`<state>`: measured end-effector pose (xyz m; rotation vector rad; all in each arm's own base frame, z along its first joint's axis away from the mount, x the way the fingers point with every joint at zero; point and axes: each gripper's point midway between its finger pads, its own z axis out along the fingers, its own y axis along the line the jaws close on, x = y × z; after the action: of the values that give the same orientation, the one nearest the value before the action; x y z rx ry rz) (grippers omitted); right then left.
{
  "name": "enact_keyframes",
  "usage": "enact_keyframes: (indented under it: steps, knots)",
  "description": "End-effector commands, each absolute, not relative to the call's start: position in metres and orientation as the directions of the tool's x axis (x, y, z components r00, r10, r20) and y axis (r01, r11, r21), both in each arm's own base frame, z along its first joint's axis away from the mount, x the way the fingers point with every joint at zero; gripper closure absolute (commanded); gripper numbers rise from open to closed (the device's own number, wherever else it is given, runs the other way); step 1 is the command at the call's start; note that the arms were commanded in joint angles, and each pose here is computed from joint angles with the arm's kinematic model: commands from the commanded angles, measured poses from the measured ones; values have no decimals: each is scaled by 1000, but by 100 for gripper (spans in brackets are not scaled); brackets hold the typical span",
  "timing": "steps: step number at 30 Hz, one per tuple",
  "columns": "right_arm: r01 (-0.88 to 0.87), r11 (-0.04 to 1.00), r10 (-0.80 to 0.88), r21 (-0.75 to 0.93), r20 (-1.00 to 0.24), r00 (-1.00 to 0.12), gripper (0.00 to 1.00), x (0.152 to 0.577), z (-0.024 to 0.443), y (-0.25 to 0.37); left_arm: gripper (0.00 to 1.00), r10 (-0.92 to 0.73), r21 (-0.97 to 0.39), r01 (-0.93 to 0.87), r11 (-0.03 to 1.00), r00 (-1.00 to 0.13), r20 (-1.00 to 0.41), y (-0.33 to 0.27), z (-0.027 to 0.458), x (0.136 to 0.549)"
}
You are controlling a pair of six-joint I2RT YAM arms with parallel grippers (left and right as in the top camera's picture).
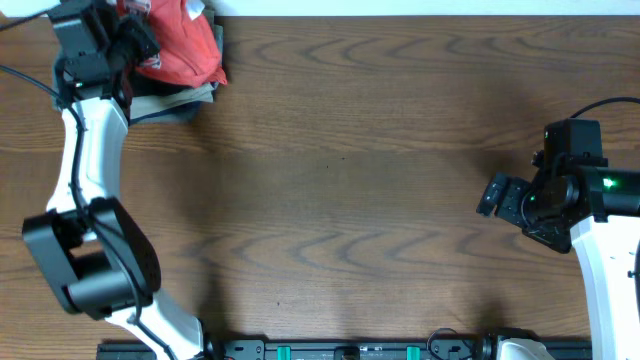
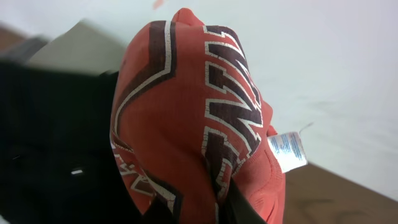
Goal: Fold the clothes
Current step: 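Lower the bundle onto the stack and open the left gripper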
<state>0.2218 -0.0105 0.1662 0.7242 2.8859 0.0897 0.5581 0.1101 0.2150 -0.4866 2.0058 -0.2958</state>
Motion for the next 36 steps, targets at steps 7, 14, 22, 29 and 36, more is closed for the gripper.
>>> enact_keyframes:
  steps: [7, 14, 22, 29, 36]
  knots:
    - [458, 883, 469, 101, -146, -871, 1, 222, 168, -11, 90, -419, -276, -378, 884, -376, -826, 193, 192, 551]
    - [464, 875, 480, 137, -129, -868, 1, 223, 169, -5, 16, -416, -263, -400, 878, -364, -834, 212, 193, 545]
    - [464, 876, 479, 135, -125, -869, 1, 222, 168, -5, 6, -406, -266, -387, 883, -346, -846, 208, 210, 543]
    - [463, 875, 480, 137, -131, -868, 1, 223, 169, -5, 81, -363, -265, -339, 902, -267, -893, 192, 265, 538]
    - [461, 875, 479, 148, -140, -866, 1, 226, 169, -4, 91, -301, -212, -285, 935, -321, -898, 168, 249, 552]
